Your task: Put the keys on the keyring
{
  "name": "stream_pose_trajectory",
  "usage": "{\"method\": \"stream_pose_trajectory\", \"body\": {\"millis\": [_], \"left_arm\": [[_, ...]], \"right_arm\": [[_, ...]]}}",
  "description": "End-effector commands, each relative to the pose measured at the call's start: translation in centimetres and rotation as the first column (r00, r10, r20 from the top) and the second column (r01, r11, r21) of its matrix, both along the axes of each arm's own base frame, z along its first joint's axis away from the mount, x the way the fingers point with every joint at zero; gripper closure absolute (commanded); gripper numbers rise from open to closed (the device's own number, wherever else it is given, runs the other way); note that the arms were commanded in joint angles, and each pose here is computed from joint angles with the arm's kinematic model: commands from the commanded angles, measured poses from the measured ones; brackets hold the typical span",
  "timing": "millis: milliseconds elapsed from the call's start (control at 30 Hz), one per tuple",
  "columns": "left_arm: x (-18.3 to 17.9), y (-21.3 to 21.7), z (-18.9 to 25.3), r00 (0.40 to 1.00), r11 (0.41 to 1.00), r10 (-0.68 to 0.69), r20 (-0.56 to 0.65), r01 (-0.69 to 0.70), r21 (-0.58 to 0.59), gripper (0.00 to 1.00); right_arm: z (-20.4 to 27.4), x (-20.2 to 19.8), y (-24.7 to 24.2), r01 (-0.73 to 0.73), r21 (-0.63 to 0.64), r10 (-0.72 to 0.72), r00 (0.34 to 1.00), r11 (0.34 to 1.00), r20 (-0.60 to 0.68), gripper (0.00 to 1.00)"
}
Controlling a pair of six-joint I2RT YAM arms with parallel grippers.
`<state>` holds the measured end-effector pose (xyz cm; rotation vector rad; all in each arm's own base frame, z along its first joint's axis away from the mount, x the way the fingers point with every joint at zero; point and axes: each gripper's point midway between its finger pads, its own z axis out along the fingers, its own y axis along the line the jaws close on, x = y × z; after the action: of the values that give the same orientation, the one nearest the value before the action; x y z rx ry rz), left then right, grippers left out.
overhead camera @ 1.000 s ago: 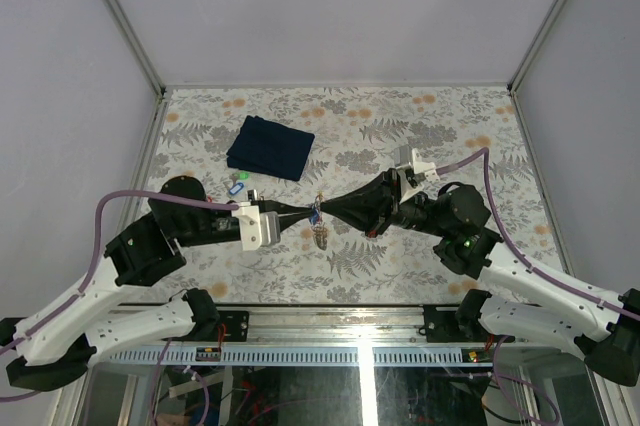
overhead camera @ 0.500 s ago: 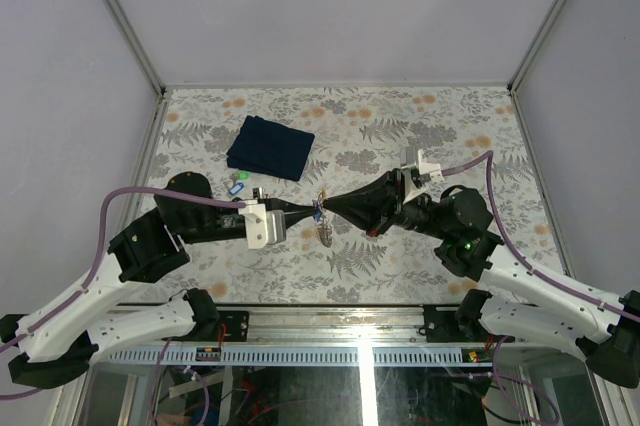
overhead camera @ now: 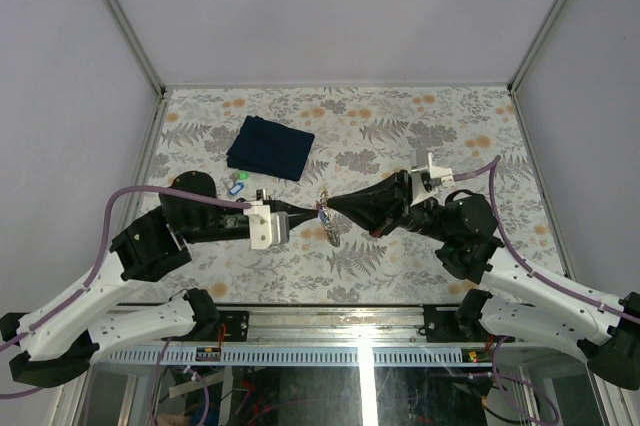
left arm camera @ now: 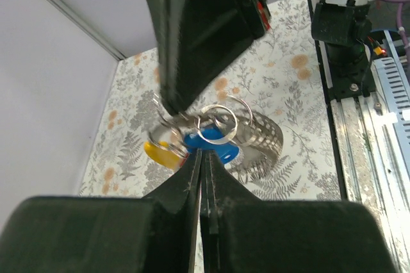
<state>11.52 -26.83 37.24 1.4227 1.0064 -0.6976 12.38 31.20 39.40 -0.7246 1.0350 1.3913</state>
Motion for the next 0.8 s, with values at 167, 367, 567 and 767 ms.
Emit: {"method": "stream_pose_trajectory", "body": {"millis": [167, 367, 567, 767], "left_arm": [[-0.6, 0.2, -0.6, 0.999, 0.999, -0.025, -0.023, 0.026, 0.031, 1.0], [-0.4, 0.5, -0.2, 1.0, 1.0, -0.001, -0.015, 0.002, 0.016, 1.0], [-0.3, 1.8, 3.5, 0.998, 0.983, 0.069, 0.011, -0.066, -0.173, 0.76], [-1.4, 2.1, 5.8, 0.999, 0.94, 0.034, -0.026, -0.04, -0.34, 0.65]], "right_arm": [[6.3, -1.4, -2.8, 0.014, 0.216, -0.04, 0.993, 0.976, 0.115, 1.0], [5.7, -1.5, -2.6, 0.023, 0.174, -0.047, 0.989, 0.984, 0.138, 1.0], [5.0, -1.7, -2.2, 0.025, 0.087, -0.043, 0.977, 0.996, 0.211, 1.0], [5.0, -2.2, -2.0, 0.011, 0.071, -0.029, 0.965, 0.997, 0.26, 1.0]]}}
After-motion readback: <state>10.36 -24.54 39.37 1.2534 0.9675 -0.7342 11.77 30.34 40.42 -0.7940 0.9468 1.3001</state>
